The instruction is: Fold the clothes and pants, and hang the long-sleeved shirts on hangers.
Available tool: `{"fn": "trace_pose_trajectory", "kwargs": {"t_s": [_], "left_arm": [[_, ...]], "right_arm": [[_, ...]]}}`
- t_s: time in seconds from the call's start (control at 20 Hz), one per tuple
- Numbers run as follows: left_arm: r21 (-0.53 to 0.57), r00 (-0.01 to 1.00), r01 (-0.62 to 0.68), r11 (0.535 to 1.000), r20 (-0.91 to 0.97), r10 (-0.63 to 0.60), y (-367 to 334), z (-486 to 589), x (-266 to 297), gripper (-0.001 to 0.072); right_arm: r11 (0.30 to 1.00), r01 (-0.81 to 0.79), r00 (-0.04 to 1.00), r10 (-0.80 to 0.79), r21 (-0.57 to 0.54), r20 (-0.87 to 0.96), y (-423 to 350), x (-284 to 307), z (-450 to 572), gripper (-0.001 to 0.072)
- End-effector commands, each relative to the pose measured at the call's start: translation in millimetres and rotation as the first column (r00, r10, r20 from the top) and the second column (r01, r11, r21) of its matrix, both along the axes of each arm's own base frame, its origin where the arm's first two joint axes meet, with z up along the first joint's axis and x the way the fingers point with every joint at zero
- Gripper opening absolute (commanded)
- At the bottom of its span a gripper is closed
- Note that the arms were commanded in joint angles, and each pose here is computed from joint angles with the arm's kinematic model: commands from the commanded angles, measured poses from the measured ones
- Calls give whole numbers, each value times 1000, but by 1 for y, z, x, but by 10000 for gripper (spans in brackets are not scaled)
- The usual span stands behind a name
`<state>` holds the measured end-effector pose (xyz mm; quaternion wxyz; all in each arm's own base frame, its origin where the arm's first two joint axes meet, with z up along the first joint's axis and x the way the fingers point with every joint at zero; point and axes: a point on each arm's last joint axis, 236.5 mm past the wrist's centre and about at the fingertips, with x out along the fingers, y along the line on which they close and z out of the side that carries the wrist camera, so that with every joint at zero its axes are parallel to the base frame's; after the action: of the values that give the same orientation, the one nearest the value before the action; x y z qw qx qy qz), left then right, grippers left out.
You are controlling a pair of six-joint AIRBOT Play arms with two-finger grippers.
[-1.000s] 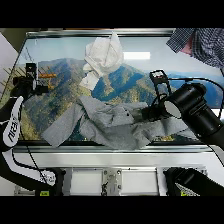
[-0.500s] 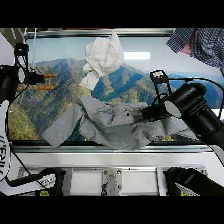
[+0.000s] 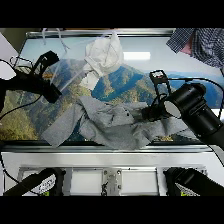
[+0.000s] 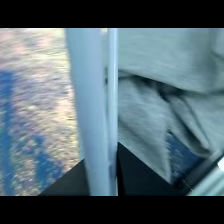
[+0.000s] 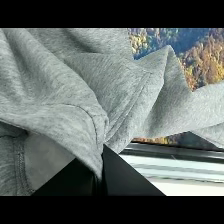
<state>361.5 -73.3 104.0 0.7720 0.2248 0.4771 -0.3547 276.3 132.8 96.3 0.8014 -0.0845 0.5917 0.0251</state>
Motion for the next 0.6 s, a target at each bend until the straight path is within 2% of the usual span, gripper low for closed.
{"fn": "trace_pose_trajectory", "kwargs": {"t_s": [0.0,0.05,0.15,0.2,0.55], "left_arm": [[-98,966,243,965,-65,-250,-26,9,-44,22],[-93,957,276,957,-67,-282,-26,8,-48,21],[-84,893,436,896,-79,-442,-20,6,-69,19],[-93,880,456,885,-98,-464,-17,3,-78,20],[-108,903,408,907,-103,-418,17,-25,-133,19]], "right_arm": [[1000,-1,1000,1,-1,-1,0,0,0,27],[1000,0,1000,0,-1,-1,0,0,0,27],[1000,0,1000,0,-1,-2,0,0,-1,27],[1000,0,1000,0,-2,-3,0,0,-1,27],[1000,0,1000,0,-3,-4,0,0,-2,27]]}}
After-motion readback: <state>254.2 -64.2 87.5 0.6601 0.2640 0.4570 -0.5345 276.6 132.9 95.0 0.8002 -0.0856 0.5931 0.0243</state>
